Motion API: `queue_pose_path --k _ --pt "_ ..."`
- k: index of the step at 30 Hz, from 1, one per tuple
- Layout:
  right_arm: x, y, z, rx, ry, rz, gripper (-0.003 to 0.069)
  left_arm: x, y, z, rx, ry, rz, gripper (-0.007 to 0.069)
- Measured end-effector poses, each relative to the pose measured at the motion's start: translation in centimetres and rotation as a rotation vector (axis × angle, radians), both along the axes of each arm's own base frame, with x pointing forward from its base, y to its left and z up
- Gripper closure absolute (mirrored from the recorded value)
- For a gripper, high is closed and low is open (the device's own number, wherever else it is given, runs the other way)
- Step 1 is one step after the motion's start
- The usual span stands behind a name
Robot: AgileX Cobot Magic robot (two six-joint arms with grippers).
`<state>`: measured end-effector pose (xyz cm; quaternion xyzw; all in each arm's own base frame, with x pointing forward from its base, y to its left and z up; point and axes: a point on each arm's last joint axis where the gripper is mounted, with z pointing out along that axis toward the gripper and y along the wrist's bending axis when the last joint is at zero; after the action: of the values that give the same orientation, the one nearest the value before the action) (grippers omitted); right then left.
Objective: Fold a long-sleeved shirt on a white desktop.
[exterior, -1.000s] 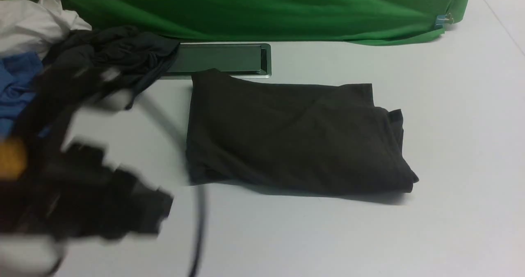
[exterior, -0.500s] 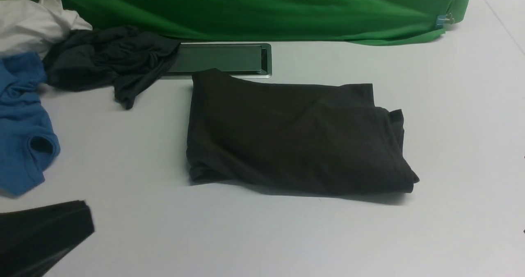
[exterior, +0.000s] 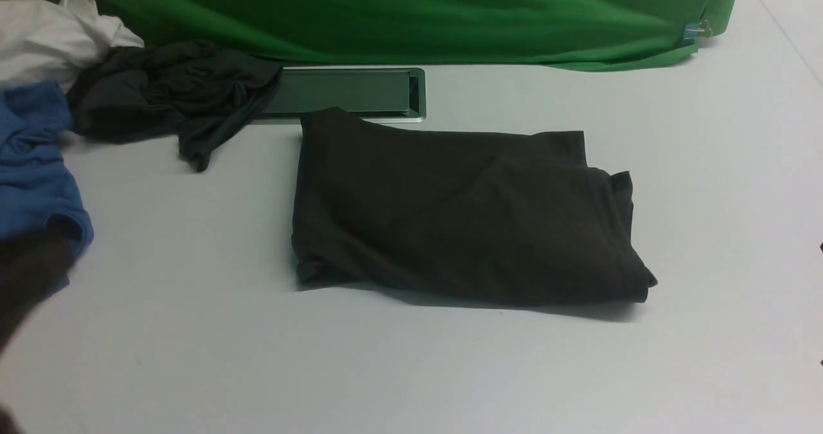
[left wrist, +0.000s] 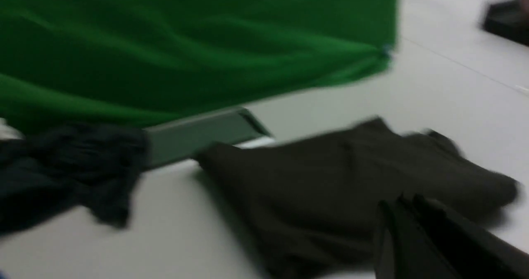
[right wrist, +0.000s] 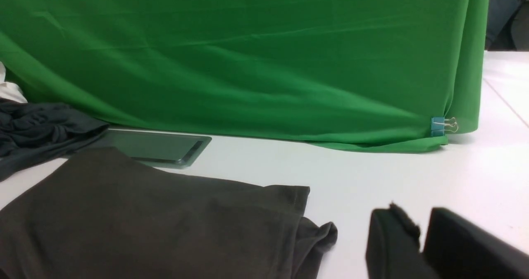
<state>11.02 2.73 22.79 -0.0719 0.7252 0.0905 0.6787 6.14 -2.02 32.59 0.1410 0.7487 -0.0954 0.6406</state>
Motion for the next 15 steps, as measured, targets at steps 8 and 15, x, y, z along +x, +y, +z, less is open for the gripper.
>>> queue_pose_path --k 8,15 --pt "0.0 0.0 0.0 0.000 0.000 0.000 0.0514 -0.8 1.4 -7.5 0.062 -0.074 0.177 0.0607" --pt "0.0 0.0 0.0 0.000 0.001 0.000 0.0504 -0.7 2.0 -14.1 0.023 0.062 0.306 0.0607"
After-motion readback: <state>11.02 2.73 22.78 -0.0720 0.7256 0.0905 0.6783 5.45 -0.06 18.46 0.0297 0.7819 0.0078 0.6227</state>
